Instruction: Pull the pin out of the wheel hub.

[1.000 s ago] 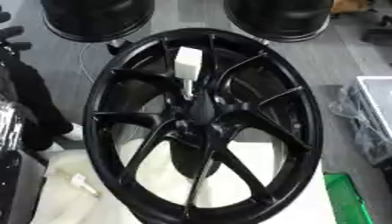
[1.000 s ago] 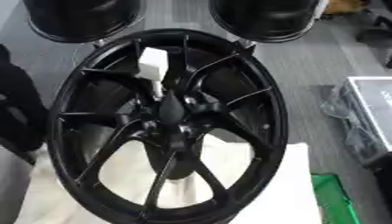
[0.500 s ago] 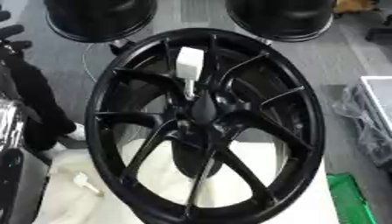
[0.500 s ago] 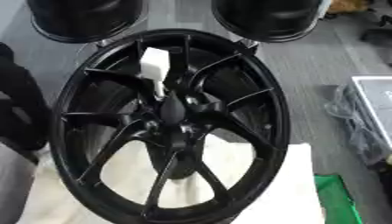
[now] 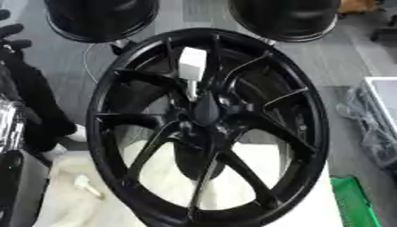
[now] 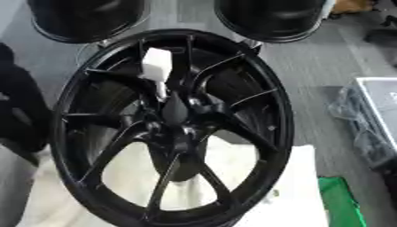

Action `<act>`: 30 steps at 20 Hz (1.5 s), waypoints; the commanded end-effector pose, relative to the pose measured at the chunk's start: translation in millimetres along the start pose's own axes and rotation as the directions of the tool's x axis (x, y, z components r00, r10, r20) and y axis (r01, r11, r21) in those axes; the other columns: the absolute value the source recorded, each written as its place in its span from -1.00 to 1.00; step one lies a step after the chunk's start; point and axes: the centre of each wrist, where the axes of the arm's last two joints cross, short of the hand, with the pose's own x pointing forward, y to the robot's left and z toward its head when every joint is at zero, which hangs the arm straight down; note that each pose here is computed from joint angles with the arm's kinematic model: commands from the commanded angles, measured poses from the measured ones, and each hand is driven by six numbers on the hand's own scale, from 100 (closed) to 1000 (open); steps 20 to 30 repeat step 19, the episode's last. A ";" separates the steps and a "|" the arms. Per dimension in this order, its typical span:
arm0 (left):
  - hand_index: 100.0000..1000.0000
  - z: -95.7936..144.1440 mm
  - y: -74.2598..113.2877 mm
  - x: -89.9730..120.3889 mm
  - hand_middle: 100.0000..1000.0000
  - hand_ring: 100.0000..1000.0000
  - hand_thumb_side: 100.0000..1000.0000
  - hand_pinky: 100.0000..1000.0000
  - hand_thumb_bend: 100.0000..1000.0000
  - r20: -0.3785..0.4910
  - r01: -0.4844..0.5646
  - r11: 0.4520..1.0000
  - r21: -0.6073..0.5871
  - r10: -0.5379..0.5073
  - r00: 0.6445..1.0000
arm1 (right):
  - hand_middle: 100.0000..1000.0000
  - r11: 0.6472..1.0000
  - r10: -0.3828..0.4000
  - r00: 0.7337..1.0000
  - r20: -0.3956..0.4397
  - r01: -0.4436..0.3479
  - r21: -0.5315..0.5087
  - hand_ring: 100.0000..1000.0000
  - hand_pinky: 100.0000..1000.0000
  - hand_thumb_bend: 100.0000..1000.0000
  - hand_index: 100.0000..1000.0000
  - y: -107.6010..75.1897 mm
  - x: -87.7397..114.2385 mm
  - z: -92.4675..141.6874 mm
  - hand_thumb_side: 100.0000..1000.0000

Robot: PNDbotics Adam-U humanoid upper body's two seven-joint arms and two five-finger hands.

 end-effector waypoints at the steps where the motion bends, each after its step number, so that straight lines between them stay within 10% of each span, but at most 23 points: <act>1: 0.43 -4.3 1.5 11.7 0.28 0.24 0.44 0.09 -1.00 0.045 0.012 1.000 -0.012 -0.011 0.999 | 0.59 0.993 -0.076 0.993 0.093 0.084 -0.083 0.62 0.59 -1.00 0.83 -11.7 21.9 -5.2 0.21; 4: 0.43 -3.3 -1.0 10.9 0.28 0.24 0.44 0.09 -1.00 0.042 0.013 0.999 -0.033 -0.012 0.999 | 0.58 0.969 -0.220 0.954 0.203 0.238 -0.065 0.57 0.55 -1.00 0.81 -8.5 40.4 -12.4 0.42; 10: 0.43 -1.2 -6.3 8.9 0.28 0.23 0.44 0.09 -1.00 0.038 0.015 0.997 -0.076 -0.012 0.999 | 0.60 0.855 -0.508 0.780 0.364 0.507 0.107 0.54 0.54 -1.00 0.82 0.2 75.9 -24.3 0.40; 15: 0.46 0.8 -11.1 7.8 0.31 0.26 0.44 0.10 -1.00 0.042 0.020 0.992 -0.121 -0.015 0.999 | 0.60 0.780 -0.620 0.674 0.402 0.585 0.223 0.54 0.55 -1.00 0.80 11.4 88.6 -37.2 0.39; 30: 0.47 1.6 -14.4 6.7 0.34 0.28 0.45 0.10 -1.00 0.042 0.018 0.990 -0.142 -0.012 0.999 | 0.69 0.749 -0.658 0.644 0.390 0.612 0.253 0.61 0.55 -1.00 0.86 21.0 89.7 -48.6 0.41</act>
